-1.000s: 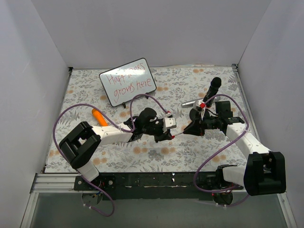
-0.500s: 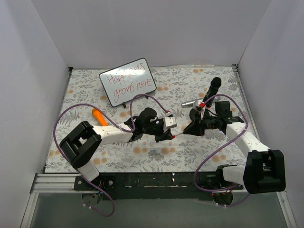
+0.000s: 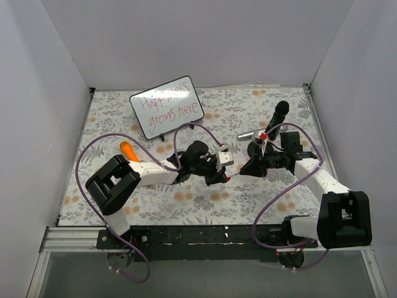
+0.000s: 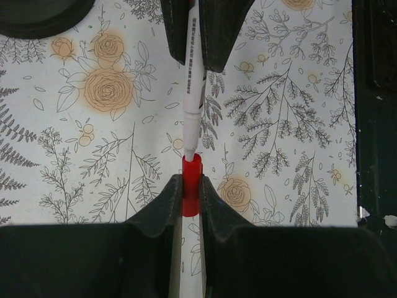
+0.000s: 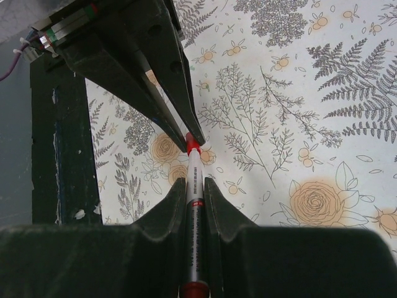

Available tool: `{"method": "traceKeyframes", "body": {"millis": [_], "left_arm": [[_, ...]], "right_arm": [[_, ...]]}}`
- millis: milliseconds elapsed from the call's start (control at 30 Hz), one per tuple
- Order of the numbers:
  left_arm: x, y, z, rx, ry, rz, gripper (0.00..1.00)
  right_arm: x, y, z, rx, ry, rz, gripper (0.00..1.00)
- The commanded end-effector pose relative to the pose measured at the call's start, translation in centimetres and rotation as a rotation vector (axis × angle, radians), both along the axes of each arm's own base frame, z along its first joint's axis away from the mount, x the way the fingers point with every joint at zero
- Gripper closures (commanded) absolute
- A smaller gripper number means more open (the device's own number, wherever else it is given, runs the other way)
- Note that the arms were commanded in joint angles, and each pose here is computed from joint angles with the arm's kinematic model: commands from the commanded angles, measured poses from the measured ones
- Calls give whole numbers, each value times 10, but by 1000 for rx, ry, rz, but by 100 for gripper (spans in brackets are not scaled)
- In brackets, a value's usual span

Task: Write a sentence on the whiteboard
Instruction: Insert the pen cap at the center of the board.

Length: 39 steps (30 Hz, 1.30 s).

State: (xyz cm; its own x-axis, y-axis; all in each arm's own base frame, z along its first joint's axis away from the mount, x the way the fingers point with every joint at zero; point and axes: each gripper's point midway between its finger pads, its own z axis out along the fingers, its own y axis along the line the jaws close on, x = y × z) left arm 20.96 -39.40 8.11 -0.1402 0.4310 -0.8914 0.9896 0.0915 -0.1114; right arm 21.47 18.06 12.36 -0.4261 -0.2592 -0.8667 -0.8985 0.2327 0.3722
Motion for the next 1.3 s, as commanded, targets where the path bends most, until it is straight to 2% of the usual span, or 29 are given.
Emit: {"method": "traceKeyframes", "body": {"millis": [0,333,833,1267], "left_arm": [[10,-29,53,-157,-102,-8,100],[8,-23,59,-209,-111,33,100],[24,-21,54,-190,-126,120,100],[24,-37,72,-221,-183,23,100]], "right_arm": [[-5,8,1,32,11,38,99],[-4,7,-3,22,22,33,99],[-4,7,-6,14,28,35,99],[-7,10,-12,7,50,49,99]]}}
